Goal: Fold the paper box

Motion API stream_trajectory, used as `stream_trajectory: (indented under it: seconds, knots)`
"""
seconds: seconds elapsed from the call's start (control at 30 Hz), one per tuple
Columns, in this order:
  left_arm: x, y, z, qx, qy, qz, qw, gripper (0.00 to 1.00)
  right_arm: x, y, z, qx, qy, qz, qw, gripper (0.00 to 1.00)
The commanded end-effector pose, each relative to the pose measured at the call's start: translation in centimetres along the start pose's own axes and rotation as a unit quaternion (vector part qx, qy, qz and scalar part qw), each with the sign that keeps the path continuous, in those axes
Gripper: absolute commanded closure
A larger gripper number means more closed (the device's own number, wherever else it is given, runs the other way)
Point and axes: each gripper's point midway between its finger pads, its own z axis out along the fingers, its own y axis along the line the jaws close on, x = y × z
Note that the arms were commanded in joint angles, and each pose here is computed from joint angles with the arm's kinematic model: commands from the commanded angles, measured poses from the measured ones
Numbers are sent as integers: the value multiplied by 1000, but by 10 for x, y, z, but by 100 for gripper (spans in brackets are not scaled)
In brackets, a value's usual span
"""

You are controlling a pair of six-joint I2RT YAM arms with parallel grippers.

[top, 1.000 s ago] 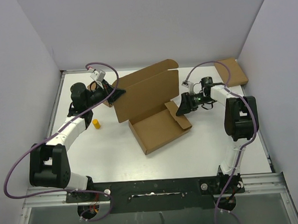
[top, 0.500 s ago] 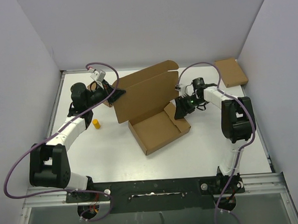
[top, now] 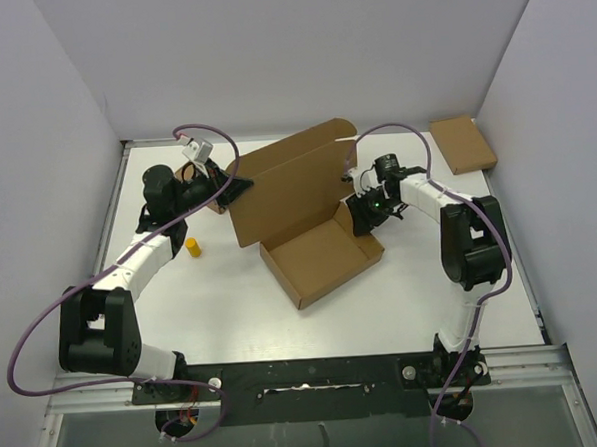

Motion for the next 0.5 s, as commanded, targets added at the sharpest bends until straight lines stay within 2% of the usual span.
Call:
stream_trajectory:
  seconds: [0.0,0.13,0.23,0.33,0.47]
  knots:
    - [-22,-12,2,15,-31,28,999,100,-8,-16,-7,62,-5,-42,997,63]
    - [-23,-15,2,16,-31,30,999,100,-8,-22,-6,89,2,-61,994,66]
    - [-22,-16,3,16,-30,30,999,100,-9,-30,-7,123,6,-77,989,81]
    - [-21,-17,4,18,-29,30,999,100,-9,-39,-11,159,15,-92,983,99]
    - [-20,-19,5,20,-27,30,999,100,-7,-54,-17,213,30,-108,971,100]
